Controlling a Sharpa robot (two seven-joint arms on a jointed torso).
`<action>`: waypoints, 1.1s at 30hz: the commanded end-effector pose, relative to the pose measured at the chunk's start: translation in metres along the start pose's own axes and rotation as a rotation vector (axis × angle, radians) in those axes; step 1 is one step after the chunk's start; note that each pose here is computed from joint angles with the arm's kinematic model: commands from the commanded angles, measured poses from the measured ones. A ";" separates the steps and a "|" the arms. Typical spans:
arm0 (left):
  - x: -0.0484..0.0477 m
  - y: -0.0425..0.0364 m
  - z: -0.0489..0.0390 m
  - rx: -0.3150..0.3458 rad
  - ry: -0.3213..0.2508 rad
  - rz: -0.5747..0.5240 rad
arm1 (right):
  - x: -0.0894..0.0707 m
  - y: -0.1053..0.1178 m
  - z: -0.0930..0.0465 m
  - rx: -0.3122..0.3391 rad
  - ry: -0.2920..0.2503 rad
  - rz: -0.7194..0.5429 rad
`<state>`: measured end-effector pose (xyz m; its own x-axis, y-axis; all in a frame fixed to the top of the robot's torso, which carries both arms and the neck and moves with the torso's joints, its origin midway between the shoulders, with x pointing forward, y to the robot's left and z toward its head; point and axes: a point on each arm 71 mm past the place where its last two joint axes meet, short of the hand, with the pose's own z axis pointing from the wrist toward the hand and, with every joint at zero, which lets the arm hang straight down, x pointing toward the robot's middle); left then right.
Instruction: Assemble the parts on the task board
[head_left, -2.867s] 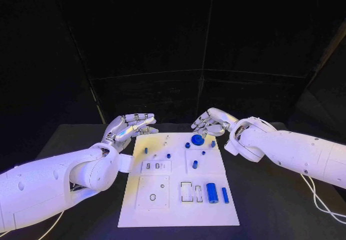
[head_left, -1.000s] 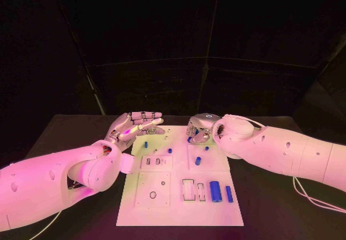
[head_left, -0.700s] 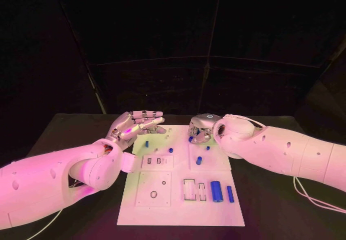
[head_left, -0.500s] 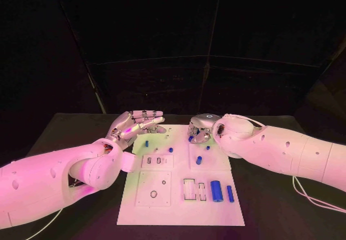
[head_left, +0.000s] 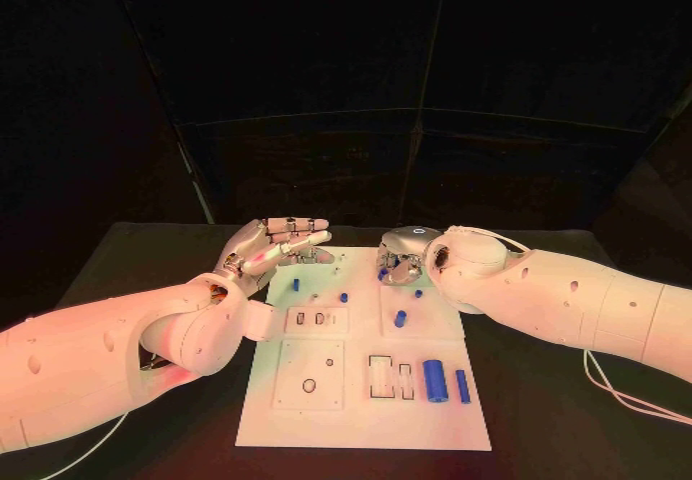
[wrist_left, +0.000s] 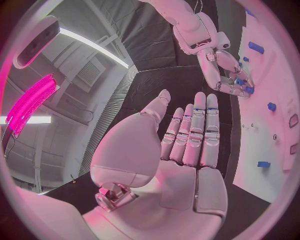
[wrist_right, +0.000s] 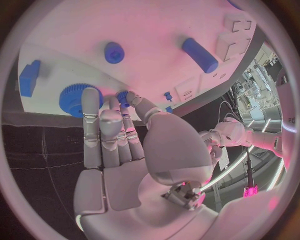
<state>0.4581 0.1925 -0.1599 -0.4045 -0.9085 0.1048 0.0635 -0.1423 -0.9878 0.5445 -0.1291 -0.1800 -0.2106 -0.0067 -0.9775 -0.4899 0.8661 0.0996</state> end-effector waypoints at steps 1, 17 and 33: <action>0.0019 -0.0013 0.0006 0.009 0.020 -0.002 | -0.001 0.001 0.001 -0.013 0.004 0.003; 0.0010 -0.0013 0.0016 0.009 0.016 0.001 | -0.018 0.004 -0.003 -0.053 -0.237 0.120; 0.0017 -0.0017 0.0024 0.012 0.020 0.000 | -0.022 0.011 0.011 -0.062 -0.293 0.154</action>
<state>0.4601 0.1918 -0.1596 -0.4056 -0.9082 0.1035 0.0650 -0.1416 -0.9878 0.5520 -0.1157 -0.1628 -0.0584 0.2417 -0.9686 -0.5093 0.8272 0.2371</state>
